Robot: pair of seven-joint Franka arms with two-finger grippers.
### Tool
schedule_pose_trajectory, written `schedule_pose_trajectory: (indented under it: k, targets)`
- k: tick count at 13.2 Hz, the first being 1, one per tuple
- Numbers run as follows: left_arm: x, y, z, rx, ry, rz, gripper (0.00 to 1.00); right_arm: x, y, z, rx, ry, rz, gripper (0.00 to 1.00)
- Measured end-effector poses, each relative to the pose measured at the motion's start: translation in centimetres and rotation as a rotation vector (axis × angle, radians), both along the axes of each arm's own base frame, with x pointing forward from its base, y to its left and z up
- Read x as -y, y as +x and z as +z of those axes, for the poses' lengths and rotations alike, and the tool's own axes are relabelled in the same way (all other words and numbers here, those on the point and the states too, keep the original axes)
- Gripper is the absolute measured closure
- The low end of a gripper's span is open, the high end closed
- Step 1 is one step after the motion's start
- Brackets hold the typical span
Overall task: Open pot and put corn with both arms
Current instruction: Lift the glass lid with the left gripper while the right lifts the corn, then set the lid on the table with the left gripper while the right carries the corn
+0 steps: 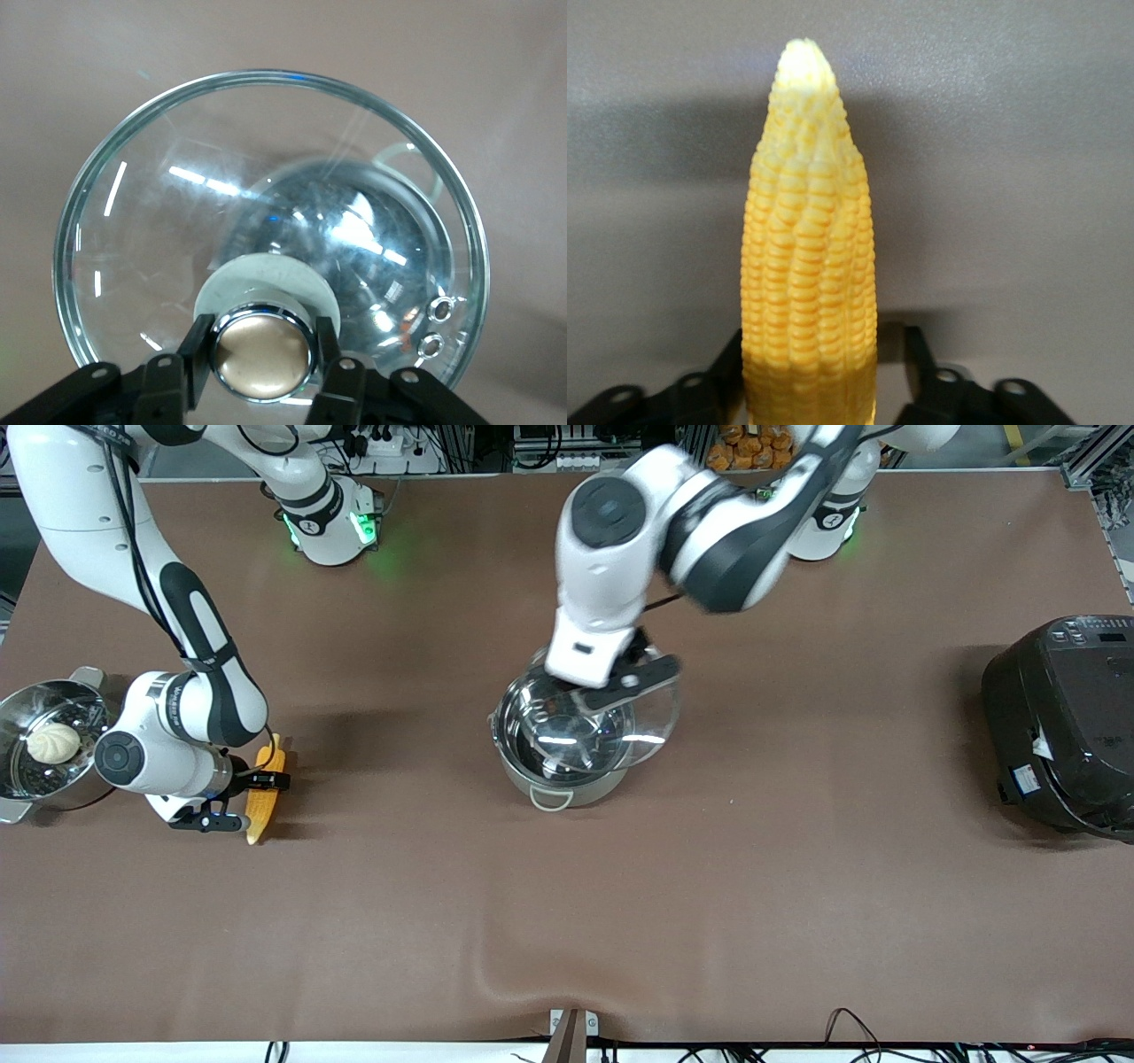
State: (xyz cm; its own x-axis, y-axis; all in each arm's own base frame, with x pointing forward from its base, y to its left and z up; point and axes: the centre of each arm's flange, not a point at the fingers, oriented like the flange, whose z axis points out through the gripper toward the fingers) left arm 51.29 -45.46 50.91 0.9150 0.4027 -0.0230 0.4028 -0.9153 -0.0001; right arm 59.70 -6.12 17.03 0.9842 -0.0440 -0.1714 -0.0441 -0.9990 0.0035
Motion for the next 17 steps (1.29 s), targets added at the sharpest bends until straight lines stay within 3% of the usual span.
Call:
schedule_pose_trajectory:
  k: [2, 3, 6, 8, 10, 12, 15, 17]
  targets:
    - [-6.5, 2.4, 2.8, -0.009, 0.014, -0.025, 0.50, 0.4, 0.0, 0.1, 0.003, 0.005, 0.025, 0.53]
    - [-9.8, 3.6, 3.3, -0.017, 0.021, -0.043, 0.50, 0.8, 0.0, 0.1, 0.001, 0.008, 0.035, 0.57]
    - [-19.6, 5.8, 2.1, -0.070, 0.042, -0.126, 0.50, 0.5, 0.0, 1.5, -0.027, 0.024, 0.065, 0.58]
    - [-25.3, 6.6, -0.1, -0.110, 0.047, -0.131, 0.50, -1.7, 0.3, 5.9, -0.074, 0.053, 0.104, 0.58]
    - [-28.9, 7.1, -3.6, -0.119, 0.043, -0.111, 0.50, -6.0, 0.2, 13.1, -0.116, 0.084, 0.177, 0.58]
    - [-32.2, 7.3, -7.7, -0.110, 0.032, -0.120, 0.50, -12.0, -0.6, 20.4, -0.120, 0.101, 0.277, 0.63]
    - [-37.0, 6.3, -13.8, -0.091, 0.020, -0.118, 0.50, -22.3, -2.5, 27.4, -0.091, 0.101, 0.386, 0.94]
    - [-37.6, 4.7, -17.5, -0.092, 0.018, -0.118, 0.50, -29.5, -3.9, 29.8, -0.054, 0.092, 0.427, 0.95]
